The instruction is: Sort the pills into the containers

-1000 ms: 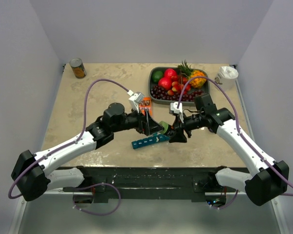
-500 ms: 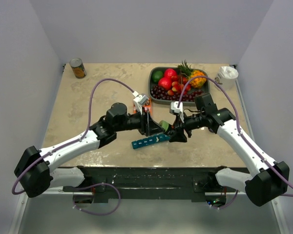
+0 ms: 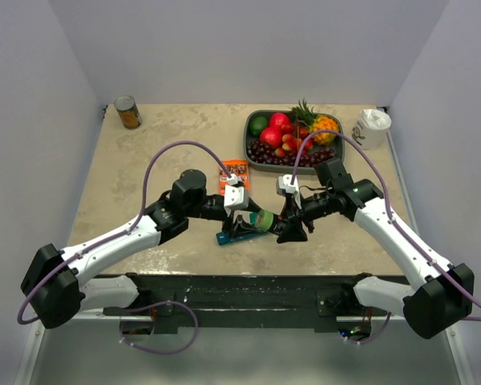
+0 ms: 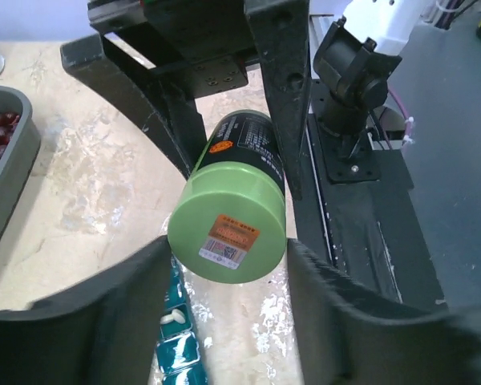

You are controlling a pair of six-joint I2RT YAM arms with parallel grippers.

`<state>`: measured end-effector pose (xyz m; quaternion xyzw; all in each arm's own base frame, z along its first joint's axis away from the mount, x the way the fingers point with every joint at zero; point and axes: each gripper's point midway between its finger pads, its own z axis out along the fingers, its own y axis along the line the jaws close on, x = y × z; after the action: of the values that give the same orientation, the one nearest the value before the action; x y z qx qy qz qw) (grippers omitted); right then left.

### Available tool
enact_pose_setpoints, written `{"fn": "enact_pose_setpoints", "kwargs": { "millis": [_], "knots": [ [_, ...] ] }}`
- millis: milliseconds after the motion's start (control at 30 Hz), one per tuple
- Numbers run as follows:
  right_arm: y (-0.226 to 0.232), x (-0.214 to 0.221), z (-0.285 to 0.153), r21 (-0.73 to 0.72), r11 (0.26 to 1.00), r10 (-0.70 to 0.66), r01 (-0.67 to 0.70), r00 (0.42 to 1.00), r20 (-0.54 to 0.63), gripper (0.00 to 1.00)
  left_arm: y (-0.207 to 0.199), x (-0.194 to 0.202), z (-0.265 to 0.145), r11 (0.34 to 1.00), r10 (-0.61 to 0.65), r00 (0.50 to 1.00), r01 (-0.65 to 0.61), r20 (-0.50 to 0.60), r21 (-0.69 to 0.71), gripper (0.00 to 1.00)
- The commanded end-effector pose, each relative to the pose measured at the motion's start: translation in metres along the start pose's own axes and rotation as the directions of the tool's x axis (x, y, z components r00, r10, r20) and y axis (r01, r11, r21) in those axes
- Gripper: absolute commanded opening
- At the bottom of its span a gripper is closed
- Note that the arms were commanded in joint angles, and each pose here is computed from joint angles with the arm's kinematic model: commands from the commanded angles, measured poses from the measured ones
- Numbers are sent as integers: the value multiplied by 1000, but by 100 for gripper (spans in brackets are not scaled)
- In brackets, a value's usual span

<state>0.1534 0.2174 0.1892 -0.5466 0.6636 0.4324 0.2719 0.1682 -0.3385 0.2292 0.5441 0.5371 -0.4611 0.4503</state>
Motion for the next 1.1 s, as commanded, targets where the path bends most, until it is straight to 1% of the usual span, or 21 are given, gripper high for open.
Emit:
{"fn": "enact_pose_setpoints", "kwargs": {
  "millis": [0, 33, 67, 100, 133, 167, 200, 233, 267, 367, 433, 467, 533, 567, 667, 700, 767, 800, 867, 967, 1067],
  "knots": [
    [4, -19, -1, -30, 995, -94, 96, 993, 75, 0, 7, -31, -6, 992, 121, 990, -118, 78, -51, 74],
    [3, -18, -2, -21, 995, -97, 99, 993, 68, 0, 5, -39, -8, 992, 114, 987, -108, 113, -57, 75],
    [3, -18, -3, -14, 994, -104, 105, 992, 66, 0, -3, -36, -11, 998, 29, 990, -22, 141, -51, 85],
    [3, -18, -4, -5, 993, -114, 115, 991, 64, 0, -5, -64, -21, 996, 41, 967, -19, 252, -93, 99],
    [1, -17, -4, 7, 993, -120, 120, 991, 58, 0, -9, -69, -26, 996, 12, 956, 15, 295, -91, 99],
    [1, -15, -4, 13, 992, -124, 123, 991, 53, 0, -18, -61, -29, 992, -83, 945, 108, 317, -62, 99],
    [0, -14, -4, 20, 992, -126, 125, 991, 50, 0, -22, -78, -39, 990, -77, 919, 115, 388, -76, 99],
    [-1, -13, -4, 26, 991, -132, 131, 990, 47, 0, -20, -79, -43, 980, -128, 903, 179, 411, -88, 99],
    [-3, -11, -5, 39, 990, -134, 133, 990, 37, 0, -20, -78, -46, 954, -230, 872, 290, 433, -77, 99],
    [-7, -12, -8, 65, 986, -155, 154, 988, 19, 0, -6, -83, -56, 880, -347, 803, 458, 484, -129, 99],
    [-14, -13, -11, 106, 980, -169, 168, 986, -4, 0, 10, -74, -59, 810, -423, 765, 560, 486, -177, 100],
    [-17, -14, -13, 125, 976, -180, 179, 984, -9, 0, 14, -76, -61, 758, -490, 711, 634, 504, -157, 100],
    [-25, -11, -16, 170, 967, -186, 190, 982, -41, 0, 20, -73, -62, 708, -564, 650, 698, 509, -108, 100],
    [-28, -12, -18, 189, 961, -196, 202, 979, -47, 0, 19, -72, -61, 648, -630, 580, 759, 516, -62, 100],
    [-34, -11, -22, 226, 950, -202, 214, 977, -71, 0, 27, -69, -53, 558, -704, 489, 830, 514, -26, 100],
    [-35, -10, -23, 232, 948, -205, 218, 976, -77, 0, 34, -57, -48, 501, -734, 460, 864, 499, -59, 99],
    [-36, -11, -23, 242, 945, -208, 220, 975, -77, 0, 41, -60, -44, 465, -752, 439, 882, 491, -78, 99],
    [-36, -10, -23, 242, 945, -209, 221, 975, -76, 0, 45, -51, -40, 426, -773, 420, 899, 476, -102, 99],
    [-36, -10, -22, 245, 945, -208, 219, 976, -72, 0, 46, -52, -36, 403, -788, 395, 911, 472, -89, 99],
    [-36, -7, -21, 246, 945, -203, 214, 977, -70, 0, 46, -54, -30, 400, -795, 380, 915, 472, -62, 98],
    [-36, -6, -20, 243, 947, -199, 211, 977, -70, 0, 47, -53, -20, 394, -803, 379, 917, 460, -67, 97]
  ]
}}
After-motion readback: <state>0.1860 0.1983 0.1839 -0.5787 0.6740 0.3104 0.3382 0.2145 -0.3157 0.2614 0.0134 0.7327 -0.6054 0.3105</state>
